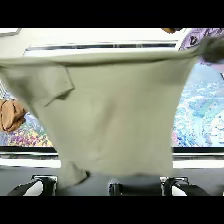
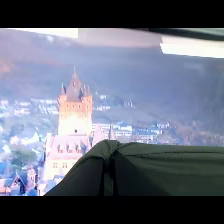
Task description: Fold the clothes and pants, and hang the long-sleeved shirts on hangers.
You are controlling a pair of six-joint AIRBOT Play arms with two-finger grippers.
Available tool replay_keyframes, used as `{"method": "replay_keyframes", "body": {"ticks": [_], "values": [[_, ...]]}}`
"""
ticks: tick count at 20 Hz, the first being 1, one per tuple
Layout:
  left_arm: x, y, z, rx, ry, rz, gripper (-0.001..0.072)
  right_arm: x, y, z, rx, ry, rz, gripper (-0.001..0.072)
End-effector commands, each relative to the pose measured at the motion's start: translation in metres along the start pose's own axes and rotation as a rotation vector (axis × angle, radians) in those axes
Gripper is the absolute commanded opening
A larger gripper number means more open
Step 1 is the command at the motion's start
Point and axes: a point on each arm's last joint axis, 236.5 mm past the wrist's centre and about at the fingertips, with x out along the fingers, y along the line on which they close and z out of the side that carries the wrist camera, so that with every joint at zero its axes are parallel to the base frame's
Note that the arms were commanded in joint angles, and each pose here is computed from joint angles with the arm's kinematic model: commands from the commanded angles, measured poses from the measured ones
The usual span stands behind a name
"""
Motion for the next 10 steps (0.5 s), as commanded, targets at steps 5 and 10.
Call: {"method": "replay_keyframes", "body": {"ticks": [5, 10], "values": [[0.244, 0.022, -0.117, -0.045, 0.287, -0.068, 0.0015, 0.222, -0.056, -0.083, 0.049, 0.265, -0.133, 0.0028], [0.305, 0.046, -0.168, -0.085, 0.346, -0.028, 0.0015, 0.285, -0.068, -0.114, 0.050, 0.305, -0.147, 0.0028]]}}
